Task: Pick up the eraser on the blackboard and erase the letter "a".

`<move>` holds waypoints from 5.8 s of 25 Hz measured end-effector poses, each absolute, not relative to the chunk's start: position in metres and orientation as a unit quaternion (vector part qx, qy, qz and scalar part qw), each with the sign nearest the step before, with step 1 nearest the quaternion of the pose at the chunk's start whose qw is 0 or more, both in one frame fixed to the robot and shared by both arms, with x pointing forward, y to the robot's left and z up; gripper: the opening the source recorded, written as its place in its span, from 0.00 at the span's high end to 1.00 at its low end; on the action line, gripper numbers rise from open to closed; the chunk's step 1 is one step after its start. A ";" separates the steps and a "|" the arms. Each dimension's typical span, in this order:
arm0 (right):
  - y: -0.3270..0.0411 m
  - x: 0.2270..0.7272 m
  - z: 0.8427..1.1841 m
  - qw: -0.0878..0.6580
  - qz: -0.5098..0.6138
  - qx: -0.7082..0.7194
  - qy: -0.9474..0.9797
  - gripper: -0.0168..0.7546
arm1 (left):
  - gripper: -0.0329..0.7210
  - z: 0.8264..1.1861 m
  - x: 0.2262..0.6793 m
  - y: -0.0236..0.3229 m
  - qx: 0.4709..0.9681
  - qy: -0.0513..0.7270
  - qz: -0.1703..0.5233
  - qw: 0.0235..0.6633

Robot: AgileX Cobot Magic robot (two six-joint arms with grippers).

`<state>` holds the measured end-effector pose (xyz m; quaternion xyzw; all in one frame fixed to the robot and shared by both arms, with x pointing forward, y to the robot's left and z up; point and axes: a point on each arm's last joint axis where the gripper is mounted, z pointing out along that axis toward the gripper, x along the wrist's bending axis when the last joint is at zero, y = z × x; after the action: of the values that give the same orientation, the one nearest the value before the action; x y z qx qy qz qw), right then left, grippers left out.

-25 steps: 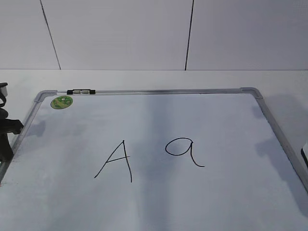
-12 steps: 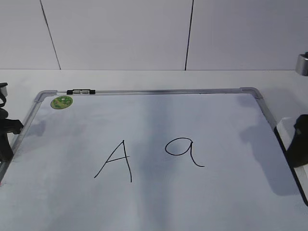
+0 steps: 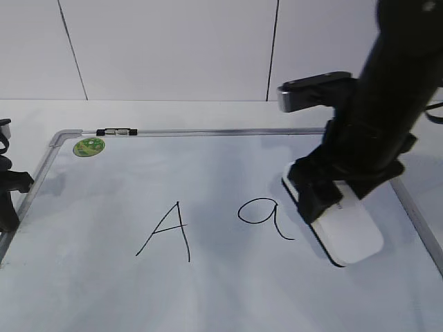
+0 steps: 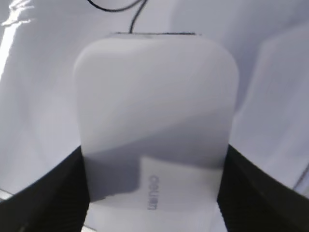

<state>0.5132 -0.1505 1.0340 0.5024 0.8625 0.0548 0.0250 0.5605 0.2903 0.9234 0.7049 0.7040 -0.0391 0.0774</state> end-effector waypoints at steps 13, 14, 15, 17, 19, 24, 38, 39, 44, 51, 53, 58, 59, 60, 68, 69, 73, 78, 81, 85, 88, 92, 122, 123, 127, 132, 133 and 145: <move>-0.096 0.583 0.968 0.008 0.013 0.472 0.881 0.25 | 0.93 0.923 0.560 0.290 0.705 0.704 -0.039 0.077; -0.095 0.584 0.963 0.006 0.010 0.471 0.882 0.25 | 0.93 0.923 0.560 0.290 0.705 0.704 -0.039 0.077; -0.094 0.586 0.960 0.004 0.011 0.472 0.882 0.25 | 0.93 0.923 0.560 0.290 0.705 0.704 -0.039 0.077; -0.092 0.588 0.958 0.006 0.020 0.471 0.882 0.25 | 0.93 0.923 0.560 0.290 0.705 0.704 -0.039 0.077; -0.091 0.589 0.957 0.008 0.030 0.472 0.881 0.25 | 0.93 0.923 0.560 0.290 0.705 0.704 -0.039 0.077; -0.088 0.592 0.952 0.006 0.032 0.473 0.880 0.25 | 0.93 0.923 0.560 0.290 0.705 0.704 -0.039 0.077; -0.086 0.592 0.952 -0.015 0.033 0.482 0.876 0.25 | 0.93 0.923 0.560 0.290 0.705 0.704 -0.039 0.077; -0.086 0.592 0.952 -0.015 0.033 0.482 0.876 0.25 | 0.93 0.923 0.560 0.290 0.705 0.704 -0.039 0.077; -0.086 0.591 0.952 -0.015 0.032 0.480 0.877 0.25 | 0.93 0.923 0.560 0.290 0.705 0.704 -0.039 0.077; -0.086 0.591 0.952 -0.016 0.032 0.462 0.886 0.25 | 0.93 0.923 0.560 0.290 0.705 0.704 -0.039 0.077; -0.085 0.591 0.952 -0.017 0.032 0.461 0.887 0.25 | 0.93 0.923 0.560 0.290 0.705 0.704 -0.039 0.077; -0.065 0.578 0.952 -0.010 0.026 0.424 0.905 0.25 | 0.93 0.923 0.560 0.290 0.705 0.704 -0.039 0.077; -0.060 0.574 0.952 -0.007 0.025 0.414 0.910 0.25 | 0.93 0.923 0.560 0.290 0.705 0.704 -0.039 0.077; -0.053 0.569 0.952 -0.003 0.023 0.402 0.916 0.25 | 0.93 0.923 0.560 0.290 0.705 0.704 -0.039 0.077; -0.046 0.566 0.951 0.034 0.013 0.398 0.917 0.25 | 0.92 0.923 0.561 0.290 0.705 0.704 -0.038 0.078; -0.049 0.569 0.951 0.041 0.012 0.403 0.914 0.25 | 0.92 0.923 0.561 0.290 0.705 0.704 -0.038 0.078; -0.068 0.585 0.952 0.058 0.013 0.430 0.901 0.25 | 0.92 0.923 0.561 0.290 0.705 0.704 -0.038 0.078; -0.101 0.605 0.952 0.061 0.012 0.472 0.879 0.25 | 0.92 0.923 0.561 0.290 0.705 0.704 -0.038 0.078; -0.117 0.614 0.952 0.065 0.011 0.490 0.869 0.25 | 0.91 0.923 0.561 0.290 0.705 0.704 -0.038 0.078; -0.120 0.616 0.952 0.065 0.012 0.494 0.867 0.25 | 0.91 0.923 0.561 0.290 0.705 0.704 -0.037 0.079; -0.117 0.614 0.952 0.056 0.018 0.497 0.866 0.25 | 0.91 0.923 0.561 0.290 0.705 0.704 -0.037 0.079; -0.098 0.604 0.952 0.055 0.019 0.475 0.878 0.25 | 0.91 0.923 0.561 0.291 0.705 0.704 -0.037 0.078; -0.158 0.579 1.049 0.099 0.035 0.561 0.821 0.25 | 0.91 0.923 0.561 0.291 0.705 0.704 -0.037 0.078; -0.167 0.580 1.047 0.099 0.028 0.570 0.815 0.25 | 0.91 0.923 0.561 0.291 0.705 0.704 -0.037 0.078; -0.201 0.574 1.029 0.085 -0.011 0.601 0.794 0.25 | 0.91 0.923 0.561 0.291 0.705 0.704 -0.037 0.078; -0.229 0.562 0.998 0.055 -0.040 0.635 0.769 0.25 | 0.91 0.923 0.561 0.291 0.705 0.704 -0.037 0.078; -0.233 0.561 0.993 0.053 -0.039 0.640 0.766 0.25 | 0.91 0.923 0.561 0.291 0.705 0.704 -0.037 0.078; -0.264 0.573 0.986 0.061 0.015 0.685 0.726 0.25 | 0.91 0.923 0.561 0.291 0.705 0.704 -0.037 0.078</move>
<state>0.5727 -0.2644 0.9857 0.6845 0.7263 0.0148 0.0611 0.5610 0.2905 0.9235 0.7052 0.7038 -0.0365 0.0784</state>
